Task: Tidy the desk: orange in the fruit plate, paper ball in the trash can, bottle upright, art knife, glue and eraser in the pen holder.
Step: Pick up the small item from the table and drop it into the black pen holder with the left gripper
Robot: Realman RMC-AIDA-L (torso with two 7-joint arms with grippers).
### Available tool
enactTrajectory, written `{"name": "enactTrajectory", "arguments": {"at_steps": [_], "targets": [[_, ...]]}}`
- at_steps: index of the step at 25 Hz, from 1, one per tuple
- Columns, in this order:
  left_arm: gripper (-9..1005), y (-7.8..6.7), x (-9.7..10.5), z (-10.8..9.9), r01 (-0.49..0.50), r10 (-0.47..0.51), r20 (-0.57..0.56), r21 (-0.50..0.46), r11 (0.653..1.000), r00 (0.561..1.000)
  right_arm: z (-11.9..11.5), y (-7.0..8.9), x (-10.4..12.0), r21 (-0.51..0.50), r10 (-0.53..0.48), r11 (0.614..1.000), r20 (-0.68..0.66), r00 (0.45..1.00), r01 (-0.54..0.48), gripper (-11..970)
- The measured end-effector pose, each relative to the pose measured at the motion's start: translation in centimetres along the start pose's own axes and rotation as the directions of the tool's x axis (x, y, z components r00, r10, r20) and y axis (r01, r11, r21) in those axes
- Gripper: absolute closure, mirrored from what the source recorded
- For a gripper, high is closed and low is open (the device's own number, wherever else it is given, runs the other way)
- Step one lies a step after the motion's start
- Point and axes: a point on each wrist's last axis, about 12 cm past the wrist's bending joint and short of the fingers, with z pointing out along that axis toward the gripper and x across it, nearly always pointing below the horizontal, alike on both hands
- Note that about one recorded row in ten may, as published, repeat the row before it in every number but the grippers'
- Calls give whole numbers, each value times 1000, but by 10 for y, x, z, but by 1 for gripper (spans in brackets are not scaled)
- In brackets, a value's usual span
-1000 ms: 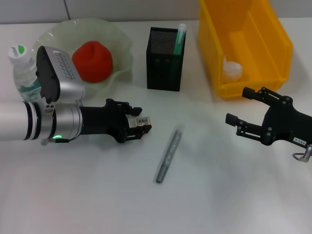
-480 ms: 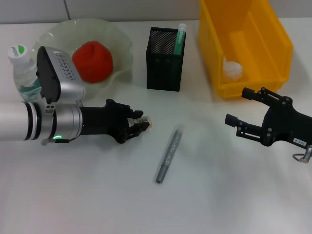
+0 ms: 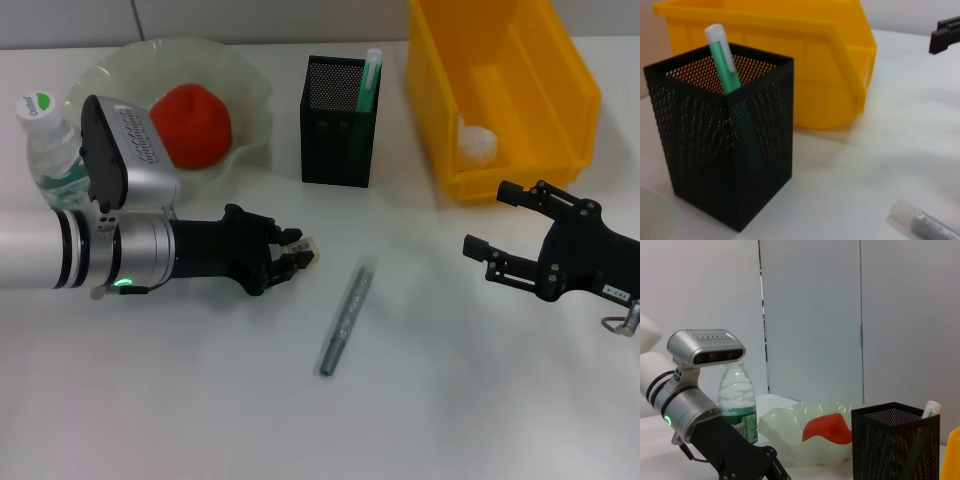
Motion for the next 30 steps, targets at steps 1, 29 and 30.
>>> {"name": "enactTrajectory", "arguments": {"at_steps": [1, 29, 30], "targets": [[705, 0, 0, 0, 1, -1, 3, 1, 1000, 1000, 0, 0, 0, 0, 0, 1000, 0, 1000, 0, 143], [727, -29, -44, 17, 214, -43, 648, -187, 959, 761, -4, 4, 1, -12, 0, 1000, 12, 1000, 0, 143], [727, -29, -44, 17, 214, -43, 648, -187, 959, 761, -4, 4, 1, -12, 0, 1000, 12, 1000, 0, 143]]}}
